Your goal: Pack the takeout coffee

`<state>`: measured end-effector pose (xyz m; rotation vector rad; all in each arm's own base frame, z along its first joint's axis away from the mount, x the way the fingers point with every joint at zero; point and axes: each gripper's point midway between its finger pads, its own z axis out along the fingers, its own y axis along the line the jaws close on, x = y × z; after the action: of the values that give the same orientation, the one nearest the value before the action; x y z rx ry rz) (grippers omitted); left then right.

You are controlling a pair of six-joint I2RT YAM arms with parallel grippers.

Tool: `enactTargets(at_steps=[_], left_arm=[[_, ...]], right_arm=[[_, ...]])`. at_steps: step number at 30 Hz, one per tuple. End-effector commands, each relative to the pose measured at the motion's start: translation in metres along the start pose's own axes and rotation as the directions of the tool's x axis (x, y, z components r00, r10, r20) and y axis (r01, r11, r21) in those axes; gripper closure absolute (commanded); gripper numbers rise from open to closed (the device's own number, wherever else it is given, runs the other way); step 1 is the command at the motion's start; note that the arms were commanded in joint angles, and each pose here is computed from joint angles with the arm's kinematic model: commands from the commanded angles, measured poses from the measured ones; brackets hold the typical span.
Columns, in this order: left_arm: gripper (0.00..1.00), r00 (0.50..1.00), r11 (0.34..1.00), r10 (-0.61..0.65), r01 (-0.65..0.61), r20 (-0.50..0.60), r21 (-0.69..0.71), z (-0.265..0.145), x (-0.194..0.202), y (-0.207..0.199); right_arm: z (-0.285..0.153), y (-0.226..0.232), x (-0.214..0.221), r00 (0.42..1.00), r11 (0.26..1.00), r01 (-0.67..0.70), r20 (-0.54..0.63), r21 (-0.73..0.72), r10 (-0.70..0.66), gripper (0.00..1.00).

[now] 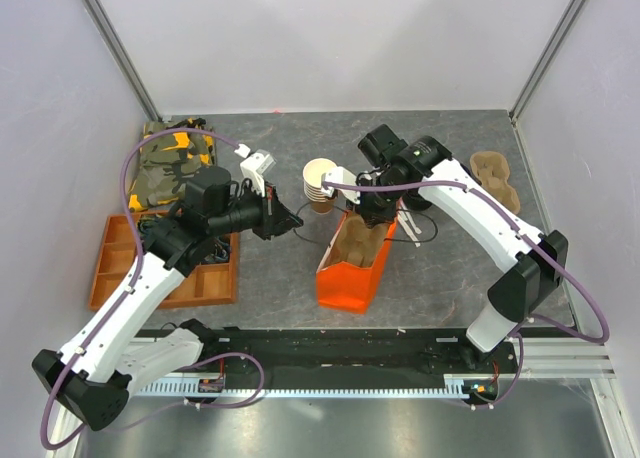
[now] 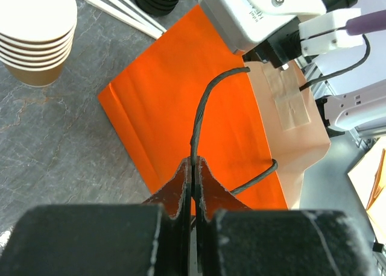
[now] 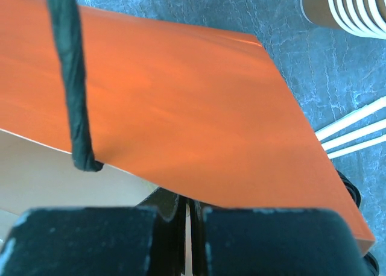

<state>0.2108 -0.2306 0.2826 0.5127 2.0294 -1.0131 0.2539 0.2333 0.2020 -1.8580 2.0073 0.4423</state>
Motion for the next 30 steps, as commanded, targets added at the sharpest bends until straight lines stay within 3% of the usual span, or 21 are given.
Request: enactTargets(at_steps=[1,20,30], left_arm=[[0.98,1.0,1.0,-0.012,0.012,0.002,0.009,-0.002,0.002,-0.002],[0.98,0.999,1.0,0.021,-0.021,0.027,-0.009,-0.006,0.004,0.002],[0.98,0.999,1.0,0.022,-0.021,0.032,-0.014,-0.007,0.003,0.002]], right_arm=[[0.0,0.002,-0.008,1.0,0.999,0.009,0.029,-0.031,-0.008,1.0],[0.007,0.029,-0.001,0.998,0.987,-0.042,0.028,-0.154,0.047,0.93],[0.017,0.022,0.002,0.997,0.989,-0.071,0.012,-0.129,0.073,0.93]])
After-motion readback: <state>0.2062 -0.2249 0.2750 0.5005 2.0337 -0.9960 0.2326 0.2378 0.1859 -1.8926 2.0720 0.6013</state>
